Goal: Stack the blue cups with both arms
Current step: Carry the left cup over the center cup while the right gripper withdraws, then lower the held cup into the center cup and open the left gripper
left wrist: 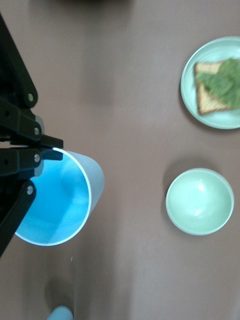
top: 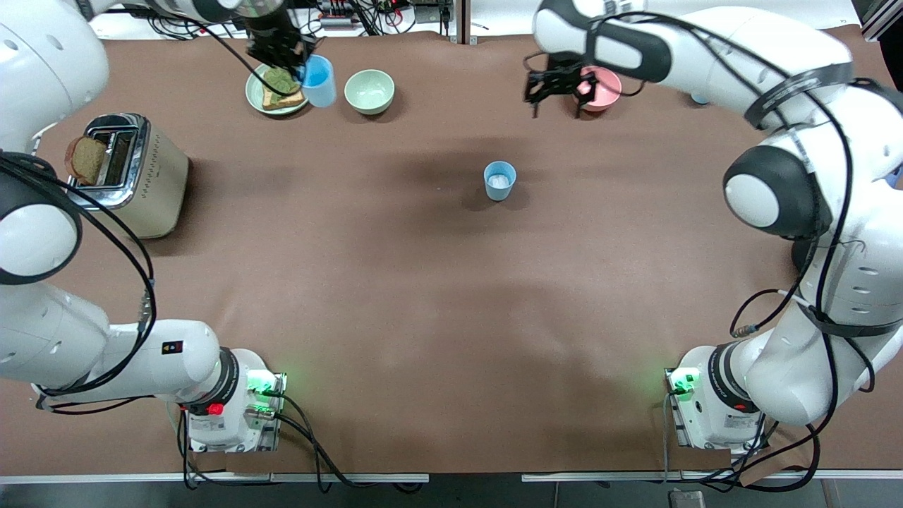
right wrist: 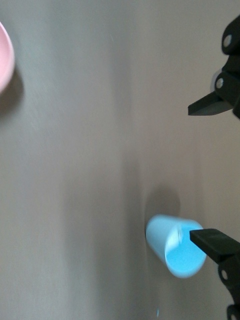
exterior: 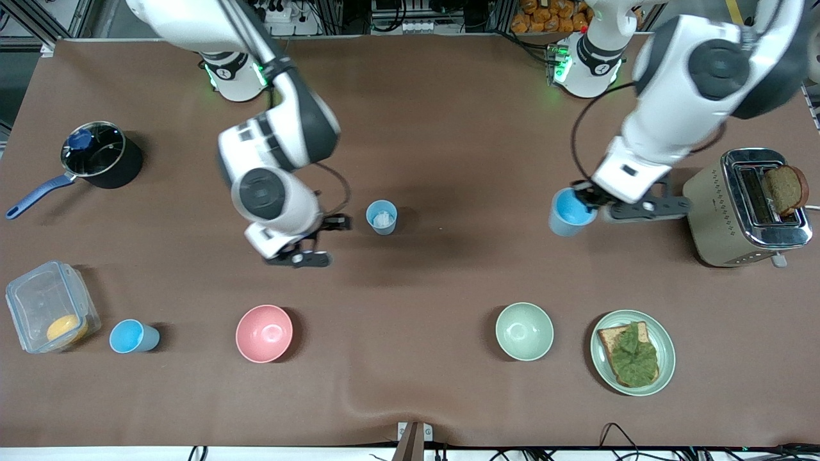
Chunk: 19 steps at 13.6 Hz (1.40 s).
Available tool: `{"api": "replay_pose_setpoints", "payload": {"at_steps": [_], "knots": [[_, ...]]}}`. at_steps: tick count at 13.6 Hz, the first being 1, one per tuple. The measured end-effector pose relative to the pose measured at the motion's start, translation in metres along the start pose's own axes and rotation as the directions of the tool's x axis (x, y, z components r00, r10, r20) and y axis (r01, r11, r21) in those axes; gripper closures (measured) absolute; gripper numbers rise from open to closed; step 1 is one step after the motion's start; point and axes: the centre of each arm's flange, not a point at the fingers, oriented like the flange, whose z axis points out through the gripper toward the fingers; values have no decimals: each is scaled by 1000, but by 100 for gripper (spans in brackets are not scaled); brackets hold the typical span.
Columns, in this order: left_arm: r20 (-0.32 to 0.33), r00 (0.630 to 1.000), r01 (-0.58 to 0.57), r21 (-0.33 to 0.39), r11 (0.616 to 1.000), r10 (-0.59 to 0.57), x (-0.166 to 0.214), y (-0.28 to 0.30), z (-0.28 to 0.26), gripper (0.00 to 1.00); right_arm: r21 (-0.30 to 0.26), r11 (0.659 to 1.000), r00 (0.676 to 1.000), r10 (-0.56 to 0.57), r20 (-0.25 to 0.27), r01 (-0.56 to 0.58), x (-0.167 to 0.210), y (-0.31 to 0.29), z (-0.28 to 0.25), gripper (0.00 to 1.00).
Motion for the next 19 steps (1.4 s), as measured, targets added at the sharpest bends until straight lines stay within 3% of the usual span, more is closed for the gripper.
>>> {"api": "replay_pose_setpoints", "payload": {"at_steps": [3, 6, 9, 11, 15, 19], "knots": [[32, 996, 82, -13, 997, -82, -30, 60, 11, 98, 19, 999, 998, -34, 53, 33, 9, 92, -14, 0], [74, 982, 177, -45, 983, -174, -57, 129, 18, 98, 25, 1000, 996, -17, 84, 15, -5, 163, -42, 0], [130, 962, 246, -48, 968, -238, -92, 200, 36, 98, 4, 1000, 998, 19, 66, -19, -25, 221, -80, 0], [129, 952, 282, -26, 959, -276, -114, 237, 54, 98, 14, 999, 997, 28, 66, -29, -39, 258, -101, 0], [113, 941, 323, -15, 946, -319, -134, 293, 87, 98, 15, 999, 996, 29, 87, -31, -62, 281, -142, 0], [123, 933, 344, -41, 938, -337, -135, 318, 129, 98, -76, 997, 995, 16, 100, -8, -73, 274, -182, 0]]}}
